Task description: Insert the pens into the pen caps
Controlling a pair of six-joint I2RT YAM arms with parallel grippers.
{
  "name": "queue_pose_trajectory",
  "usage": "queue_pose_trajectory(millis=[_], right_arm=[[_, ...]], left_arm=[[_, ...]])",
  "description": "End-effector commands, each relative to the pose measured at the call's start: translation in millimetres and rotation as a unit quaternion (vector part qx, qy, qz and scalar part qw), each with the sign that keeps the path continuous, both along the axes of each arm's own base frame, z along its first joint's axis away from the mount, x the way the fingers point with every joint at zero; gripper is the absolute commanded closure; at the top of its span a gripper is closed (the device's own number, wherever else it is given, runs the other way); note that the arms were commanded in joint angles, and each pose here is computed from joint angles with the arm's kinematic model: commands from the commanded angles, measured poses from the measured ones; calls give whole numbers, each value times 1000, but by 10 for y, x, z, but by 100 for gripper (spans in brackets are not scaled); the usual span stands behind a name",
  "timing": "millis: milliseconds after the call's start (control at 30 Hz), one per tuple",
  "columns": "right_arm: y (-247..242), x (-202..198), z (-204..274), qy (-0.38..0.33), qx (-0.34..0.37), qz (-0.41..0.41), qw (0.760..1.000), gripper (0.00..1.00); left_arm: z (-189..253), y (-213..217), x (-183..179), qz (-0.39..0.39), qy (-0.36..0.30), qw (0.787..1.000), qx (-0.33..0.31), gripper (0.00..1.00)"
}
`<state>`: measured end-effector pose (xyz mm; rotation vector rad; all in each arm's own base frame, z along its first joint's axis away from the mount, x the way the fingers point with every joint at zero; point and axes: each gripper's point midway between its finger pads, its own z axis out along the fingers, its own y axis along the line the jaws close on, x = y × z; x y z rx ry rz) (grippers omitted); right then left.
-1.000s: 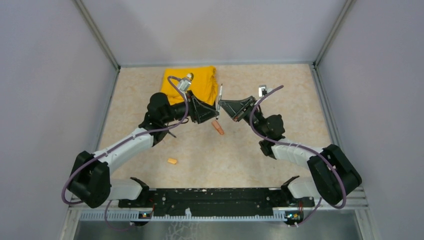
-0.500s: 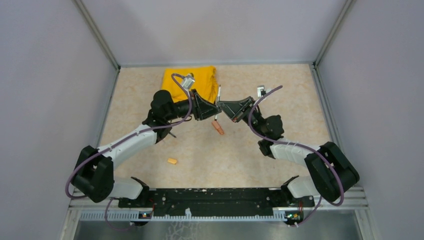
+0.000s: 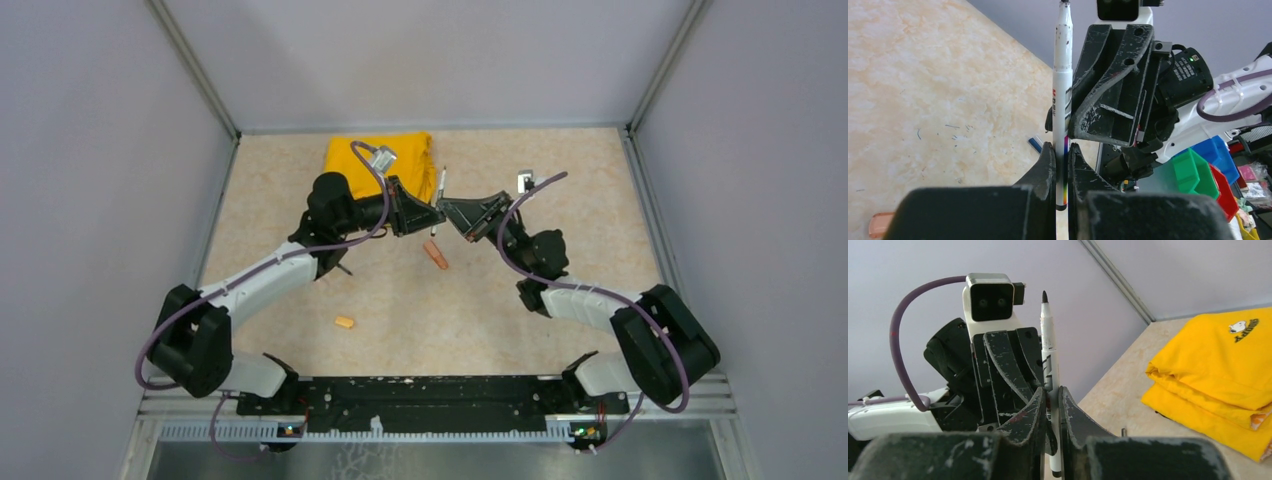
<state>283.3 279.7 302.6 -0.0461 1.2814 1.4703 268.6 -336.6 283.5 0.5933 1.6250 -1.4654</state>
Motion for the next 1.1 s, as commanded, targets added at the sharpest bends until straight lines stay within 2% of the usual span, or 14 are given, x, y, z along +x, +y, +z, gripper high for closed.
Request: queue_pose_trajectory(millis=[0,67,200,300,400,567,767,967,1067], right_arm=[[11,-41,175,-40,-26,-11,999,84],[-33,8,128,-38,-55,-28,997,75],[-308,155,41,-14,-114,-99,988,65],[-607,317,-149,42,-177,-178,967,55],[-921,414,-346,99,-247,-247,932,53],[-1378,328,-875,223,-346,-313,856,51],[-1741,-32,-1495,354,-392,-340,778,50],[-2017,-224,-1943,421,-440,-342,716,49],[-2141,-263,-2089,442,-453,-344,694,48]], left_arm=[[139,-50,81,2,-46,999,17,100],[166,-40,135,10,-64,997,31,100],[137,45,268,40,-99,991,78,100],[128,152,369,71,-128,983,110,100],[160,300,485,118,-155,972,134,100],[264,576,691,202,-178,950,157,100],[193,785,746,227,-177,943,168,100],[101,885,784,242,-167,942,161,100],[127,955,813,254,-165,941,151,100]])
